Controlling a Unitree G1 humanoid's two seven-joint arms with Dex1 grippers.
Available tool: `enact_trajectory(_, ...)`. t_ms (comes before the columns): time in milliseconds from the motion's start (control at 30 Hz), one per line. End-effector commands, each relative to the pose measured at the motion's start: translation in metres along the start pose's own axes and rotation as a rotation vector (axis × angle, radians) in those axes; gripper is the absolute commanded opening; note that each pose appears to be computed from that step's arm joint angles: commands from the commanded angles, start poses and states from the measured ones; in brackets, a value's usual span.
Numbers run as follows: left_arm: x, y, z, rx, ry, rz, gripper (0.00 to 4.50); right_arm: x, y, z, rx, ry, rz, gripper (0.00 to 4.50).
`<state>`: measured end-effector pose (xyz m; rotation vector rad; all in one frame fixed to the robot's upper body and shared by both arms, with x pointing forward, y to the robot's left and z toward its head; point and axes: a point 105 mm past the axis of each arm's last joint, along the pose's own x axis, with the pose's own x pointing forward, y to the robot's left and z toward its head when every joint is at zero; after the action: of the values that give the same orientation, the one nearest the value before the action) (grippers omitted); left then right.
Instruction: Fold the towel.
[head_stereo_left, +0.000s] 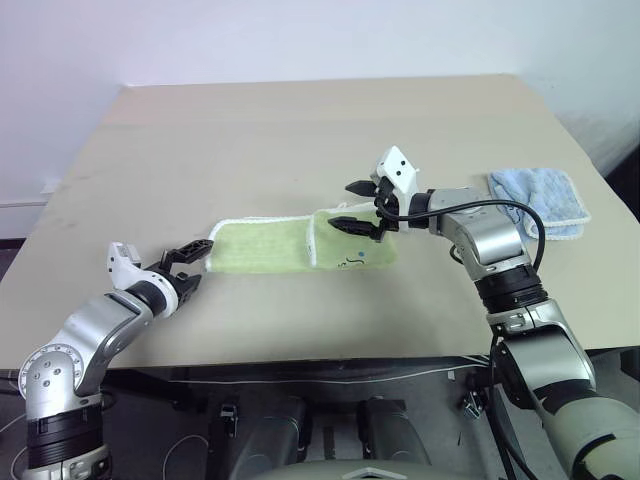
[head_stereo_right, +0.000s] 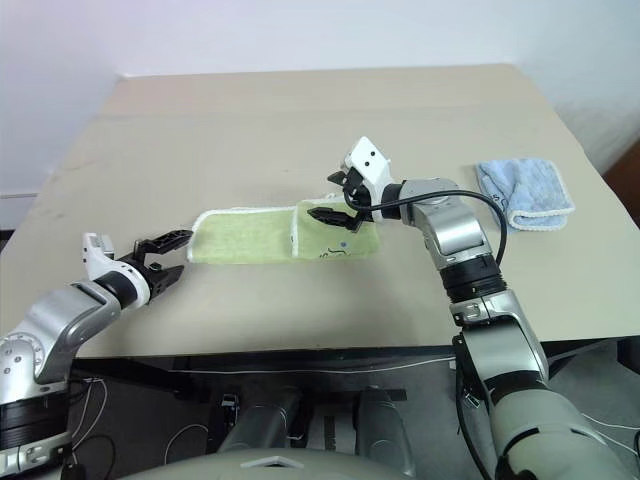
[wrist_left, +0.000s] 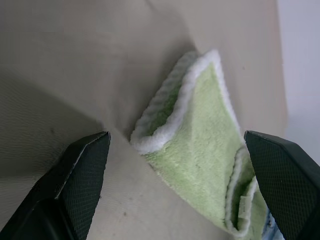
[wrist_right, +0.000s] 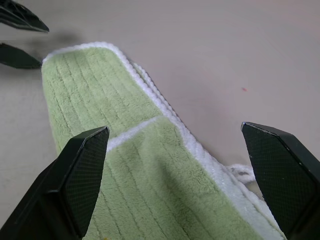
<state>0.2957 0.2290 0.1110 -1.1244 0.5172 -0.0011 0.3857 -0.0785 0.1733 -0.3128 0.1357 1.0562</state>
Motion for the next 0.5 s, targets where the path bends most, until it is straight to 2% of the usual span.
enact_trajectory(33, 0.002, 0.004, -0.006, 0.006, 0.036, 0.027, 4.50, -0.007, -0.005, 0.015, -0.034, -0.042, -0.033, 4.47)
enact_trajectory(500, 0.015, -0.002, 0.000, 0.027, 0.047, -0.006, 4.50, -0.011, -0.006, 0.010, -0.038, -0.019, -0.063, 4.47)
